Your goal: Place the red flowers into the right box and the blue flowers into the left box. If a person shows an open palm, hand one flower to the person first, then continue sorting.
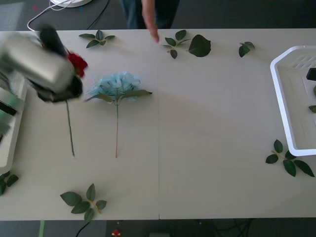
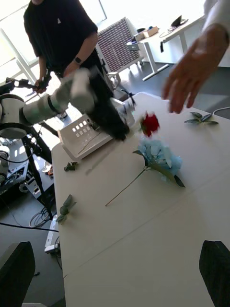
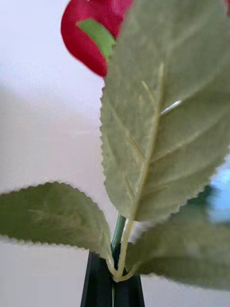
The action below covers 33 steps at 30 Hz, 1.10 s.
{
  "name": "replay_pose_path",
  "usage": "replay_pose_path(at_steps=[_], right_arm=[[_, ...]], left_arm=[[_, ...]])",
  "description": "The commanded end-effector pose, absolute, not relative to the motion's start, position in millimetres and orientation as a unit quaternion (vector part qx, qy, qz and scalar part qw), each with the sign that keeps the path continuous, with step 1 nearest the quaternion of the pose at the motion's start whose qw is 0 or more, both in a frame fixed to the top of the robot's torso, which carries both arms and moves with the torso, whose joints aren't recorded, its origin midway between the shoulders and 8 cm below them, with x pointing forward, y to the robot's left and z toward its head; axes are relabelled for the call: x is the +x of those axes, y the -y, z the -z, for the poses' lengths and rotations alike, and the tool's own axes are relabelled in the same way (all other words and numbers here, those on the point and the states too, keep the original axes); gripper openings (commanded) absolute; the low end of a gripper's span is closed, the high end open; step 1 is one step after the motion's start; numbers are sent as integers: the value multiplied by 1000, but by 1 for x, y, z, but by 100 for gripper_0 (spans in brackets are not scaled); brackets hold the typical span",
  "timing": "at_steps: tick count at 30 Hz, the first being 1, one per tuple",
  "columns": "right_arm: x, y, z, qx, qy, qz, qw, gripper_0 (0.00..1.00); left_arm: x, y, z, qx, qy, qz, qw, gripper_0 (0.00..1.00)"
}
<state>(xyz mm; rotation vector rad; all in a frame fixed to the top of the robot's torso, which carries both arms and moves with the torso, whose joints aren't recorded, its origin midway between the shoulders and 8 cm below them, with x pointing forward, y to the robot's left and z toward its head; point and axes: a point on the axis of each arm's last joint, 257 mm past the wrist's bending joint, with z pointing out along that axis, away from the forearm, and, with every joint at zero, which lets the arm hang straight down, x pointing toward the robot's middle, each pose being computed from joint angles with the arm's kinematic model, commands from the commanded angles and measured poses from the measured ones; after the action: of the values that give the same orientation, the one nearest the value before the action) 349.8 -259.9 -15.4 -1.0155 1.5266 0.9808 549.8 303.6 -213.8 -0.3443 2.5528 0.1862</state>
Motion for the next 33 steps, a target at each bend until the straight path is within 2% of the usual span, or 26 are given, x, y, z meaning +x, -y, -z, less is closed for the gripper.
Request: replay_pose_path(at_steps=[1,8,14,19,26,27,33], right_arm=[[344,262,9,-450,-630,-383,504,100],[344,262,9,-450,-630,-383,504,100],[344,262,9,-450,-630,-383,504,100],[344,262,9,-450,-630,-383,504,100],[344,262,9,-450,-630,-383,504,100],[341,264,35,-425,-646,-403,490,100],[341,264,39,-417,-648,-409,489,100]], left_arm=[[523,-285,141,-141,-939,-15,313,0],[468,-284,98,-109,-936,31,332,0],[441,-261,64,-22,-921,71,382,0],[437,-207,23,85,-873,116,465,0],[423,-132,-30,202,-788,196,548,0],[420,-122,-37,207,-776,216,555,0],[395,-49,-78,241,-695,332,590,0]])
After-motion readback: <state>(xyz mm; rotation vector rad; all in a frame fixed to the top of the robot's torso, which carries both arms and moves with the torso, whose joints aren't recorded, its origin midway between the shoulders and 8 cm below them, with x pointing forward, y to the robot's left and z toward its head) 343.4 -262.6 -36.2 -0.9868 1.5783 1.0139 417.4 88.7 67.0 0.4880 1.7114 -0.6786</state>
